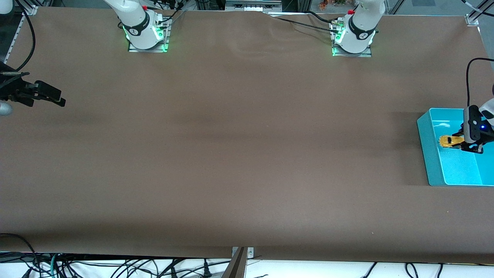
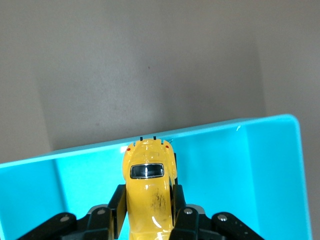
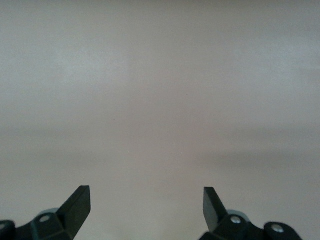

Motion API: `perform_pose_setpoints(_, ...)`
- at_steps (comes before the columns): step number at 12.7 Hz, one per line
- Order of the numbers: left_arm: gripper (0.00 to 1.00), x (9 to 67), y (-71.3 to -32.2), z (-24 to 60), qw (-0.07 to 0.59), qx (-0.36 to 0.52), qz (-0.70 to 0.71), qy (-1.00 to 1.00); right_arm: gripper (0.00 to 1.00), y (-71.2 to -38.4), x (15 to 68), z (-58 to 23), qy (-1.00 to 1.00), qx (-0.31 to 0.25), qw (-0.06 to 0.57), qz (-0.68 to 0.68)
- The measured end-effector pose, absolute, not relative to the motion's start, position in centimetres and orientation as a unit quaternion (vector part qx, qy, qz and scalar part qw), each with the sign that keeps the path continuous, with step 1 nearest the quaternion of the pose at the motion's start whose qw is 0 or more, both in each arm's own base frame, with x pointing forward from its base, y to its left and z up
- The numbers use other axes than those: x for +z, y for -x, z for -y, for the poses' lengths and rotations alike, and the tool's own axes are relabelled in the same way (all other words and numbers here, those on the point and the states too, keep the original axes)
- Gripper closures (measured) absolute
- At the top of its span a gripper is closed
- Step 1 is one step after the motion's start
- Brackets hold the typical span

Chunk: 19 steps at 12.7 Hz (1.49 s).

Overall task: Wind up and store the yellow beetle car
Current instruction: 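Lower the car into the cyan bin and open the left gripper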

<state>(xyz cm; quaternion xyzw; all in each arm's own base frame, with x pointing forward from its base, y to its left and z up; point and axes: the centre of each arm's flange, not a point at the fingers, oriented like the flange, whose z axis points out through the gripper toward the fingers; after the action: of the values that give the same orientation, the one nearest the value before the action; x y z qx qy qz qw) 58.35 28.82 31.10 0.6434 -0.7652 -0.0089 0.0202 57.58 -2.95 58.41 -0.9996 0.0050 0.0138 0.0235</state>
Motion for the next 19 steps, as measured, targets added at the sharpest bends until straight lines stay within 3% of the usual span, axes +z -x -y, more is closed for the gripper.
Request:
perform_pose_setpoints(14, 0.59, 21.1, -59.0, -34.0, 0.023, 0.003, 0.761, -0.649, 0.00, -57.6, 58.4, 2.9, 1.000, 0.014, 0.024, -0.004)
perform_pose_setpoints(17, 0.55, 20.3, -59.1, -34.4, 0.026, 0.003, 0.759, -0.651, 0.00, -57.6, 58.4, 2.9, 1.000, 0.014, 0.024, -0.004)
perform_pose_setpoints(19, 0.38, 21.1, -59.4, -34.7, 0.020, 0.005, 0.758, -0.651, 0.00, -57.6, 58.4, 2.9, 1.000, 0.014, 0.024, -0.005)
